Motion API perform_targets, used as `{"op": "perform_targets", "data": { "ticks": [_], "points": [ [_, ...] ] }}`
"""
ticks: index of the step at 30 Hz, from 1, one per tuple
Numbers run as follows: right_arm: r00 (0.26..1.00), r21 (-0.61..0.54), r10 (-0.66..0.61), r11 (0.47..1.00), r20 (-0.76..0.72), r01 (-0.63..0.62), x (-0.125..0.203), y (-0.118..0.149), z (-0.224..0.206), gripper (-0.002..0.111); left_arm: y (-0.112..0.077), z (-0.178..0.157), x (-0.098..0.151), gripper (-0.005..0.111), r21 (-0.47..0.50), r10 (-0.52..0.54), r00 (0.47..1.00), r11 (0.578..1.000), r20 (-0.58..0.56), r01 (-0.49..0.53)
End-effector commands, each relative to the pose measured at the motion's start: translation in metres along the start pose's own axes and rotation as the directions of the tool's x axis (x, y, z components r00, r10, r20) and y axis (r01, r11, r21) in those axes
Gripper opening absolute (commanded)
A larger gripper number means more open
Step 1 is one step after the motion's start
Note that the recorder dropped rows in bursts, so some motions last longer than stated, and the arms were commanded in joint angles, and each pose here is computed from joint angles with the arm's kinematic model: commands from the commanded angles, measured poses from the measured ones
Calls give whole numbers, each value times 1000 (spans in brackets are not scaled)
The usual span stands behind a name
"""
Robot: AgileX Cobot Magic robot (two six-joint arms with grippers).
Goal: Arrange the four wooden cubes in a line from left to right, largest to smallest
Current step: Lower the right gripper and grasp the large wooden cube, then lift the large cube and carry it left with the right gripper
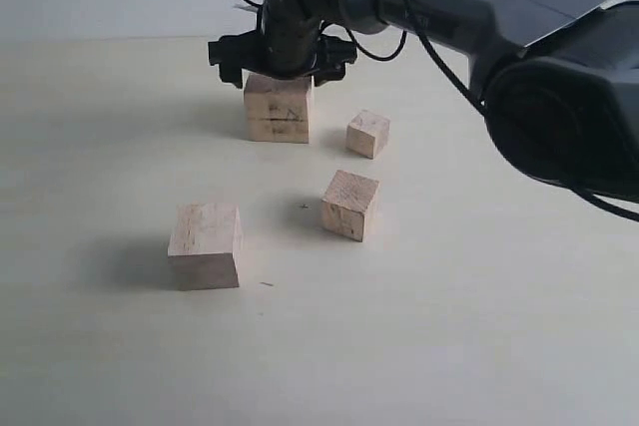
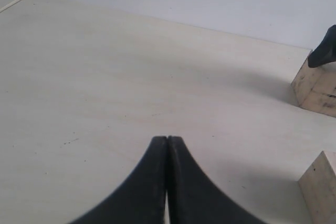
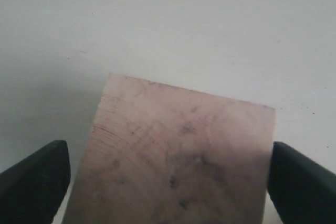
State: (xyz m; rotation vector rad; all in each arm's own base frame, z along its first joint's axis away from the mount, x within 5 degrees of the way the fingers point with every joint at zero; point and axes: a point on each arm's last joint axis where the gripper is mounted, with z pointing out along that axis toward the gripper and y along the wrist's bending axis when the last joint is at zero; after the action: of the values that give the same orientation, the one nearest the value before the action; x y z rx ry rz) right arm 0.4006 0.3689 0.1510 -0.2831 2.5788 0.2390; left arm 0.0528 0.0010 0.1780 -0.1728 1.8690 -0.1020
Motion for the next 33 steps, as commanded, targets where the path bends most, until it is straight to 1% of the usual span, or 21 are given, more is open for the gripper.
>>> {"op": "perform_targets", "data": {
  "ticks": [1, 3, 6, 7, 9, 10, 13, 14, 15, 17, 18, 20, 22, 23, 24, 25, 28, 30, 31, 32, 33],
  "points": [
    [1000, -6, 16, 1000, -23, -16, 7, 0, 11, 94, -1, 0, -1, 0, 11, 0, 1000, 1000, 18, 0],
    [999, -3, 18, 1000, -32, -19, 8, -1, 12, 92, -1, 0, -1, 0, 11, 0, 1000, 1000, 18, 0],
    [1000, -12, 22, 1000, -21, -22, 5, 0, 7, 79, -1, 0, -1, 0, 11, 0, 1000, 1000, 18, 0],
    [1000, -19, 23, 1000, -10, -23, 2, 1, 3, 68, -1, 0, -1, 0, 11, 0, 1000, 1000, 18, 0],
    [1000, -26, 26, 999, 2, -26, -2, 2, -4, 51, -1, 0, -1, 0, 11, 0, 1000, 1000, 18, 0],
    [1000, -28, 15, 999, 7, -14, -4, 2, -8, 37, -1, 0, -1, 0, 11, 0, 1000, 1000, 18, 0],
    [998, -45, -58, 997, 10, 58, -9, 3, -22, 4, -1, 0, -1, 0, 11, 0, 1000, 1000, 18, 0],
    [996, -55, -84, 995, 9, 84, -10, 4, -26, 0, -1, 0, -1, 0, 11, 0, 1000, 1000, 18, 0],
    [992, -76, -128, 989, 12, 128, -12, 6, -32, 0, -1, 0, -1, 0, 11, 0, 1000, 1000, 18, 0],
    [964, -138, -266, 954, 20, 266, -12, 11, -41, 0, -1, 0, -1, 0, 11, 0, 1000, 1000, 18, 0],
    [942, -186, -336, 924, 27, 335, -12, 15, -45, 0, -1, 0, -1, 0, 11, 0, 1000, 1000, 18, 0],
    [894, -310, -445, 843, 54, 439, -8, 26, -53, 0, -1, 0, -1, 0, 11, 0, 1000, 1000, 18, 0],
    [839, -464, -533, 719, 110, 518, 0, 42, -61, 0, -1, 0, -1, 0, 11, 0, 1000, 1000, 18, 0],
    [813, -525, -564, 653, 144, 546, 4, 49, -65, 0, -1, 0, -1, 0, 11, 0, 1000, 1000, 18, 0],
    [794, -567, -584, 600, 172, 564, 9, 58, -69, 0, -1, 0, -1, 0, 11, 0, 1000, 1000, 18, 0],
    [762, -583, -614, 549, 205, 599, 14, 65, -71, 0, -1, 0, -1, 0, 11, 0, 1000, 1000, 18, 0],
    [661, -569, -694, 432, 286, 700, 29, 84, -74, 0, -1, 0, -1, 0, 11, 0, 1000, 1000, 18, 0],
    [568, -547, -747, 332, 345, 769, 39, 94, -72, 0, -1, 0, -1, 0, 11, 0, 1000, 1000, 18, 0],
    [508, -530, -775, 270, 376, 804, 44, 97, -69, 0, -1, 0, -1, 0, 11, 0, 1000, 1000, 18, 0],
    [463, -514, -790, 223, 402, 828, 47, 99, -67, 0, -1, 0, -1, 0, 11, 0, 1000, 1000, 18, 0],
    [431, -506, -802, 191, 414, 841, 51, 100, -62, 0, -1, 0, -1, 0, 11, 0, 1000, 1000, 18, 0]
  ]
}}
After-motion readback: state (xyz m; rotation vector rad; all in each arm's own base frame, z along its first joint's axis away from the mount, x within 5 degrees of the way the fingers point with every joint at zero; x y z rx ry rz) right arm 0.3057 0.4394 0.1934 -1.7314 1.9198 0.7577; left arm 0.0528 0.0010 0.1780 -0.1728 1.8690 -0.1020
